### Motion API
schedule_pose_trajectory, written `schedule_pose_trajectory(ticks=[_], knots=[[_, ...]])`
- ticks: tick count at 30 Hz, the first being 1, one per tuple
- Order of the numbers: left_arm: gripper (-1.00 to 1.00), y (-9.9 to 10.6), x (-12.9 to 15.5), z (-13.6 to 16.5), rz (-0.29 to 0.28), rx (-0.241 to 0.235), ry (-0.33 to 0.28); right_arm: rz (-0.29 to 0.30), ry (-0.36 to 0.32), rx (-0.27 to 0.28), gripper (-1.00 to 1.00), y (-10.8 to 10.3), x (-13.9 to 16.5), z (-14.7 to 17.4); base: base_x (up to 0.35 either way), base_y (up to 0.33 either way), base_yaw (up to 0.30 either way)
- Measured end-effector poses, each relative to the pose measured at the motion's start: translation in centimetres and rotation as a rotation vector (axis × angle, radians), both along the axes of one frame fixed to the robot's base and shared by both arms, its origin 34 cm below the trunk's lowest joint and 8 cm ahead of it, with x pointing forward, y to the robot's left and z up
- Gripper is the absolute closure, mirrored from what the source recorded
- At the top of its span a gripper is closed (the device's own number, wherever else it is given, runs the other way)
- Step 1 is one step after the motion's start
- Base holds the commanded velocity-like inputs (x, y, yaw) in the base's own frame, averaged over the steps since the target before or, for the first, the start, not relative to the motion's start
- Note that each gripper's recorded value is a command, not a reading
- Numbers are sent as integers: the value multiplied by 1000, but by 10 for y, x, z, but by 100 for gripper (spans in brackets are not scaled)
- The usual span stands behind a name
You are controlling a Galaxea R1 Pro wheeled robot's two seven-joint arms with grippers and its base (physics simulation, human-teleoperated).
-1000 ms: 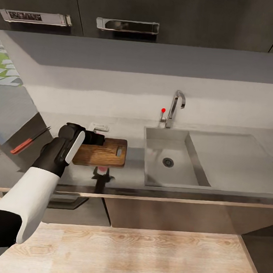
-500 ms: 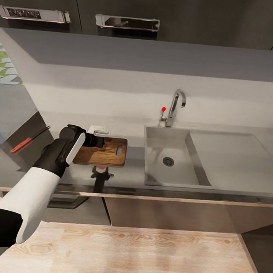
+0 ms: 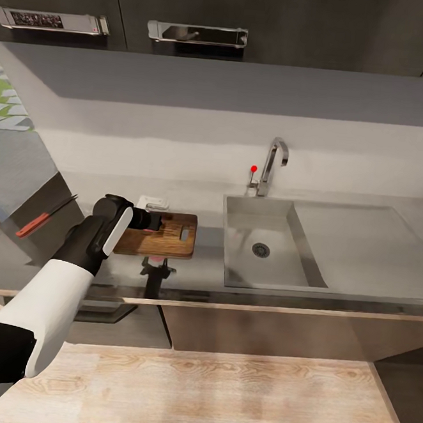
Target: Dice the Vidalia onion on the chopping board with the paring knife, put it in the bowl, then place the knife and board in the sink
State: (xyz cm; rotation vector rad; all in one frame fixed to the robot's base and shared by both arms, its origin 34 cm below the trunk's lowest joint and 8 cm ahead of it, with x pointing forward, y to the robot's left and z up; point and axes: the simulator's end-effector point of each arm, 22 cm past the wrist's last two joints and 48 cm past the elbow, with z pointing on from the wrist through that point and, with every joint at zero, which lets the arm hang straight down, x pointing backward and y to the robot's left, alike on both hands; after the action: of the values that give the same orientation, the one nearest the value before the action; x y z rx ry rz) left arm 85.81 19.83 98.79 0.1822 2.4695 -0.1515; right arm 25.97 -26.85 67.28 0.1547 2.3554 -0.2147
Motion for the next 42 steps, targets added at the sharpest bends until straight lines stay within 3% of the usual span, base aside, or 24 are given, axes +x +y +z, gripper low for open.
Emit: schedule_pose_trajectory(ticks=[9, 12, 18, 28, 35, 36, 42], knots=[[100, -3, 2, -2, -3, 7, -1, 2, 16, 4, -100, 2, -8, -1, 0, 0, 0], [100, 2, 6, 0, 0, 52, -4, 14, 37, 24, -100, 16, -21, -1, 0, 0, 0], [100, 19, 16, 6, 18, 142, -14, 6, 53, 20, -100, 13, -32, 0, 0, 0, 0], [100, 37, 31, 20, 37, 212, -25, 6, 54, 19, -100, 12, -33, 0, 0, 0, 0], [100, 40, 39, 29, 43, 217, -24, 6, 54, 18, -100, 12, -33, 0, 0, 0, 0], [100, 48, 25, -4, 51, 228, 63, 6, 54, 18, -100, 12, -33, 0, 0, 0, 0], [100, 48, 24, -7, 52, 228, 73, 6, 54, 18, -100, 12, -33, 0, 0, 0, 0]])
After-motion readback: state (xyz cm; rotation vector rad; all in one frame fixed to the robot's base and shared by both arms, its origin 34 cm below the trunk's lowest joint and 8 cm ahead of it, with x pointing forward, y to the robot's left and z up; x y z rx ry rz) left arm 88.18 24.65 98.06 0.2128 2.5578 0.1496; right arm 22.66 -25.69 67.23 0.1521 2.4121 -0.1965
